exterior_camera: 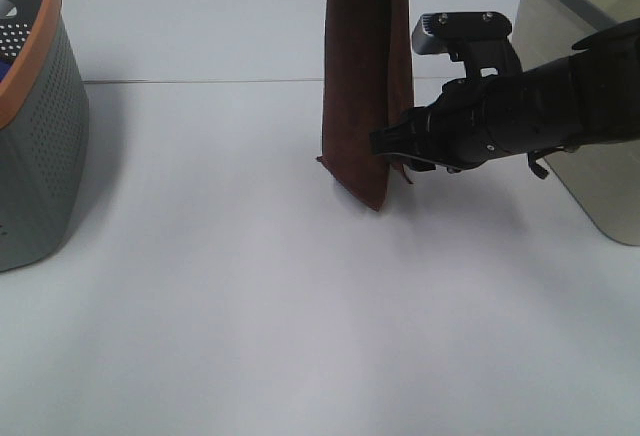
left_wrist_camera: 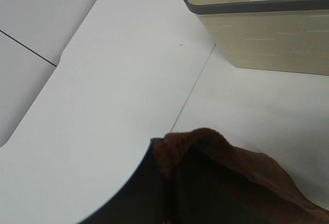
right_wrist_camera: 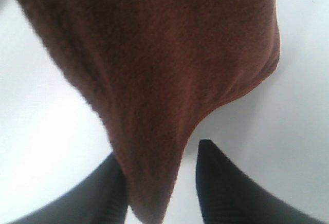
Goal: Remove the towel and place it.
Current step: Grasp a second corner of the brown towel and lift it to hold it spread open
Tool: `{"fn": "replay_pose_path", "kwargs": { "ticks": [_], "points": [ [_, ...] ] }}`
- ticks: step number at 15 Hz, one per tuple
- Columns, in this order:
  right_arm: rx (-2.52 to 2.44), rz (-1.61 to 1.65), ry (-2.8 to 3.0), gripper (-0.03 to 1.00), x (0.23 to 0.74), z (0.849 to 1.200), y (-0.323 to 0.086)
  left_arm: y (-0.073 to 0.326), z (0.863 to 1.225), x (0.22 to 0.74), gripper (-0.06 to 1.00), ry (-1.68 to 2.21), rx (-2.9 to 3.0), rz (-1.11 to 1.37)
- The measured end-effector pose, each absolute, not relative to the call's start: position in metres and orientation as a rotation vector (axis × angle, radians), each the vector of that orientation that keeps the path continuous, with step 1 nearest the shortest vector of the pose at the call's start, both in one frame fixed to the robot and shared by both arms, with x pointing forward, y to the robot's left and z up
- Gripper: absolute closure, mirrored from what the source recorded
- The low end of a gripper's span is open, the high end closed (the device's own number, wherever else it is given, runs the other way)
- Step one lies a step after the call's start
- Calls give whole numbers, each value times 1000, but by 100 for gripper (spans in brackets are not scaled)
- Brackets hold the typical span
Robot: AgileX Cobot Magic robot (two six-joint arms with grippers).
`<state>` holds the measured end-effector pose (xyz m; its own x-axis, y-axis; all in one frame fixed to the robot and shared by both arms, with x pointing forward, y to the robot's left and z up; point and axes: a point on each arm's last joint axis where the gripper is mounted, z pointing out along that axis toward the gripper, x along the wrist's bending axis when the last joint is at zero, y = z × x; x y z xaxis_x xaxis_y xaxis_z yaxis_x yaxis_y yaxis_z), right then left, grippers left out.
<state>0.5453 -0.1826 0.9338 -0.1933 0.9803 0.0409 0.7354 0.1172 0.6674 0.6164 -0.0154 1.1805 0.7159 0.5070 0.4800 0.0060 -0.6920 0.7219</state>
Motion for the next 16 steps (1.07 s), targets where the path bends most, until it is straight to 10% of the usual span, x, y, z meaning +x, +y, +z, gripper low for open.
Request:
{"fn": "replay_pose_path", "kwargs": {
  "ticks": [5, 8, 16],
  "points": [
    [1666, 758, 2008, 70, 546, 924, -183, -15, 1181, 616, 94, 391, 2194, 888],
    [1666, 759, 2009, 96, 546, 924, -183, -15, 1180, 616, 94, 392, 2194, 887],
    [1221, 894, 2092, 97, 529, 985, -182, -2, 1162, 608, 94, 431, 2478, 791]
  ]
}}
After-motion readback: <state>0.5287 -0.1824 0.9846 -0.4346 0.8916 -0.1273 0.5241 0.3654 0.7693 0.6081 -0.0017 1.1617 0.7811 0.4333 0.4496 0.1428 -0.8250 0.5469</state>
